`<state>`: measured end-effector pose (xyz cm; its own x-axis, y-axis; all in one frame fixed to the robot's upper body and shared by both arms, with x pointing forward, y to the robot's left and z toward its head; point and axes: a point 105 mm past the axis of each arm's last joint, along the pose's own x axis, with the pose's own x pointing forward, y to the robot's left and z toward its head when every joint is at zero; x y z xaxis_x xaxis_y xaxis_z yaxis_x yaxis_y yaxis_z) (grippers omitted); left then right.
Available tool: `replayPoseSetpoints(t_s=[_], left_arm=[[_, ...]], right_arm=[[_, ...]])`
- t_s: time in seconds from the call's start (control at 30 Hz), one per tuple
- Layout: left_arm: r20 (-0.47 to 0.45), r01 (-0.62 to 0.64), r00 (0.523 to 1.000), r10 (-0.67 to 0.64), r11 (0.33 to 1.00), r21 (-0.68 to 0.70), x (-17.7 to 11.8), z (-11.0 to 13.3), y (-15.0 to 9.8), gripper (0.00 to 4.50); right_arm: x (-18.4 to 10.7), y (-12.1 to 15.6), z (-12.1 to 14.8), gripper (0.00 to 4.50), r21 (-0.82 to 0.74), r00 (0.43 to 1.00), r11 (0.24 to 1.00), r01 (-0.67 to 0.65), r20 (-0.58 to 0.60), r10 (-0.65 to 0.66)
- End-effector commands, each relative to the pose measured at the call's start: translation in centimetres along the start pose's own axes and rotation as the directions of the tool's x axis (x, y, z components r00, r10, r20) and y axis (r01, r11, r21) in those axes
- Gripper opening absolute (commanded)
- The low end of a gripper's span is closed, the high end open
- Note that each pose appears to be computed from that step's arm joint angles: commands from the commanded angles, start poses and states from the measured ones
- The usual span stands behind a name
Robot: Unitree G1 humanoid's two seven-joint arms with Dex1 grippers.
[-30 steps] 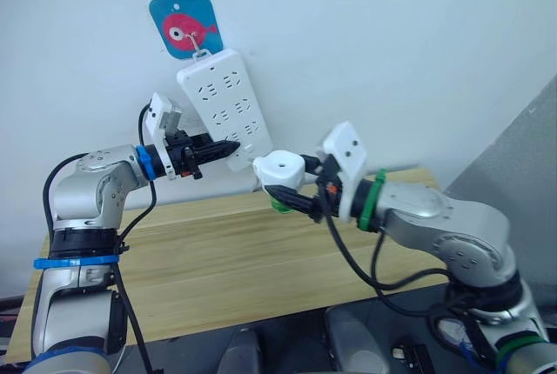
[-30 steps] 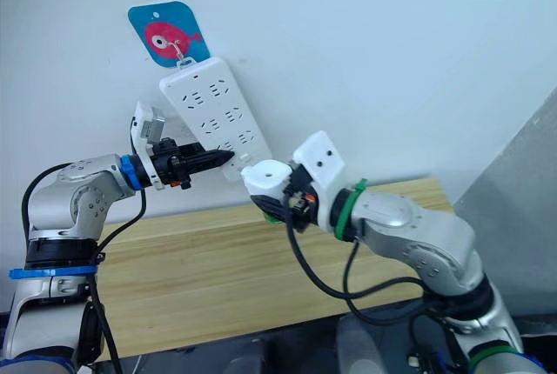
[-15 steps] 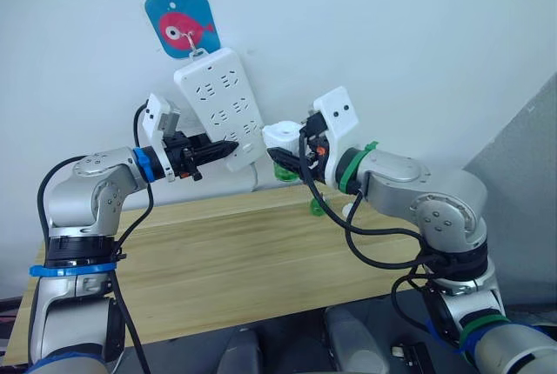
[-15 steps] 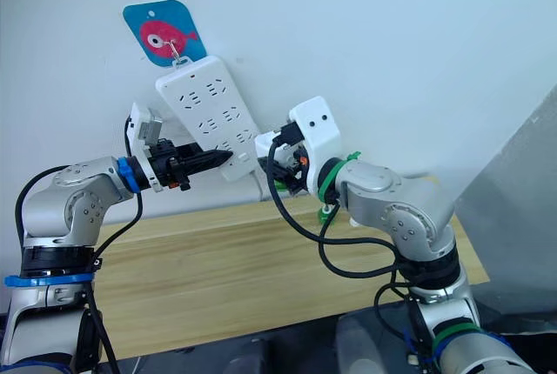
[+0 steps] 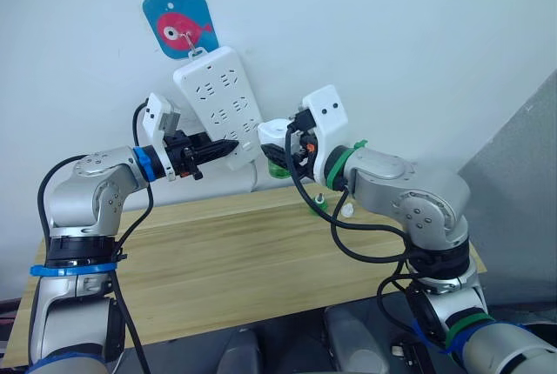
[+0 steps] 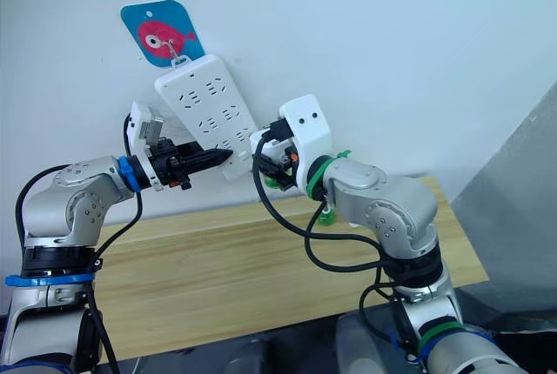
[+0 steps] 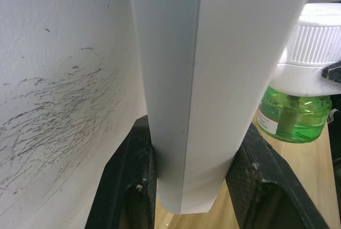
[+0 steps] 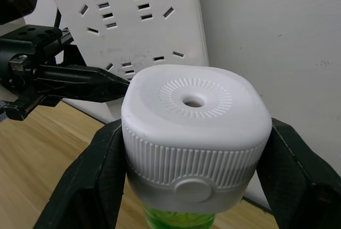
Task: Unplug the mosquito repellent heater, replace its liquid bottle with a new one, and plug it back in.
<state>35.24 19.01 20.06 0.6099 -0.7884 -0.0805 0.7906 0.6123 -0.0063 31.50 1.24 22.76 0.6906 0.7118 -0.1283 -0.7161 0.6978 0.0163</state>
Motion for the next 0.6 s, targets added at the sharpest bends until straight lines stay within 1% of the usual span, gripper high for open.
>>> replayPoseSetpoints(t_s=[0.03,0.2,0.6], left_arm=[[0.01,0.048,0.999,-0.048,0.997,0.059,0.7,0.81,-1.11,1.32],[0.008,0.049,0.999,-0.05,0.997,0.059,0.75,0.76,-1.15,1.32],[0.005,0.062,0.998,-0.062,0.997,0.053,0.9,0.68,-1.44,1.32]], right_arm=[[-0.08,0.89,1.65,3.03,-0.029,0.998,0.999,-0.023,0.058,0.025],[-0.09,1.44,1.59,3.03,-0.032,0.997,0.998,-0.048,0.055,0.05],[0.27,1.17,1.44,3.03,-0.048,0.998,0.999,-0.021,0.057,0.024]])
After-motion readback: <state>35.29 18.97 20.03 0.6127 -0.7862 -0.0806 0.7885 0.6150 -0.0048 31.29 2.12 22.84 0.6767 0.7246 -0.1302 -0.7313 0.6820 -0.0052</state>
